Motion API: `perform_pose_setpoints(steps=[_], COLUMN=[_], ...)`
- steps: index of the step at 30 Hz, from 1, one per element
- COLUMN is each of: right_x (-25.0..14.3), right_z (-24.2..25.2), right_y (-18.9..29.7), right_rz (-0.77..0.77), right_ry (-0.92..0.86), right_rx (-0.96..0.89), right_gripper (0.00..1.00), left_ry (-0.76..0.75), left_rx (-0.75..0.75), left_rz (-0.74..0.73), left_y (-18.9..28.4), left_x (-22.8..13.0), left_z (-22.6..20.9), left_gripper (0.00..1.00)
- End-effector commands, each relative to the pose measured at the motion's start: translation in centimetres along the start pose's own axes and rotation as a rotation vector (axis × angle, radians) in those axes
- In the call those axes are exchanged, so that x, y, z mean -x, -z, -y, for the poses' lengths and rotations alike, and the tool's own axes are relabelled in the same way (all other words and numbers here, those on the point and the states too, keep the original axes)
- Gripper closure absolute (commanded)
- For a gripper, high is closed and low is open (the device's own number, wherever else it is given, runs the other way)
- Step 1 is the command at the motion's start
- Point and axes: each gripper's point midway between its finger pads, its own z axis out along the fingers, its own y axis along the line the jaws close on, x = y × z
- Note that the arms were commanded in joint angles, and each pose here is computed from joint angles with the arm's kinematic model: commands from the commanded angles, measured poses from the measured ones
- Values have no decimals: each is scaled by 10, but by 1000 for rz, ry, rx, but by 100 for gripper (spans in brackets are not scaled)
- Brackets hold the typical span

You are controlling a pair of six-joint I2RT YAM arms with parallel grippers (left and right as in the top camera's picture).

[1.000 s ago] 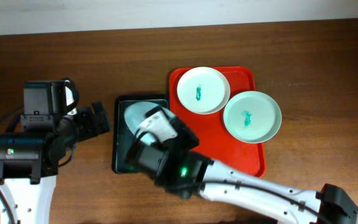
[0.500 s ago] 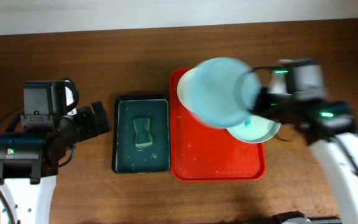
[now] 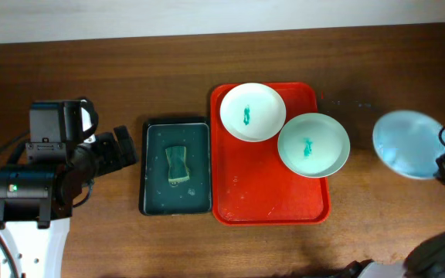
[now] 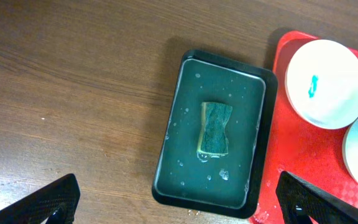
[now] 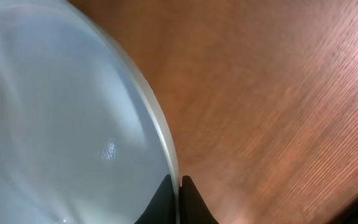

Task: Clean dirty plates on tray and stack at the side
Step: 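Carry the light blue plate right and set it on the table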

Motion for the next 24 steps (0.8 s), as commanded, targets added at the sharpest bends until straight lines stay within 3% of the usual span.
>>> perform_pose_setpoints(steps=[1, 8, 9, 11, 12, 16, 20, 22, 24], right_x=[-2, -11, -10, -11, -11, -27, -81, -109, -115], right_z=[4, 6, 10, 12, 7, -41, -102, -121, -125], right_y=[-38, -71, -71, -67, -62, -34, 7, 20, 18], right_rz=[-118, -162, -145, -125, -110, -84, -96, -76, -49], right_ry=[10, 107, 103, 90, 100, 253, 538, 707, 767], right_rx=[-24, -161, -219, -260, -248, -38, 205, 213, 164], right_gripper=[96, 94, 71, 56, 53, 53, 53, 53, 53], left_ry=[-10, -10, -10, -10, -10, -10, -10, -10, -10], left_rx=[4, 3, 4, 4, 4, 4, 3, 4, 4], left_rz=[20, 21, 20, 20, 20, 20, 21, 20, 20], left_y=[5, 5, 5, 5, 5, 5, 5, 5, 5], left_x=[4, 4, 4, 4, 4, 4, 4, 4, 4], left_z=[-1, -1, -1, -1, -1, -1, -1, -1, -1], left_gripper=[1, 1, 1, 0, 0, 1, 0, 0, 0])
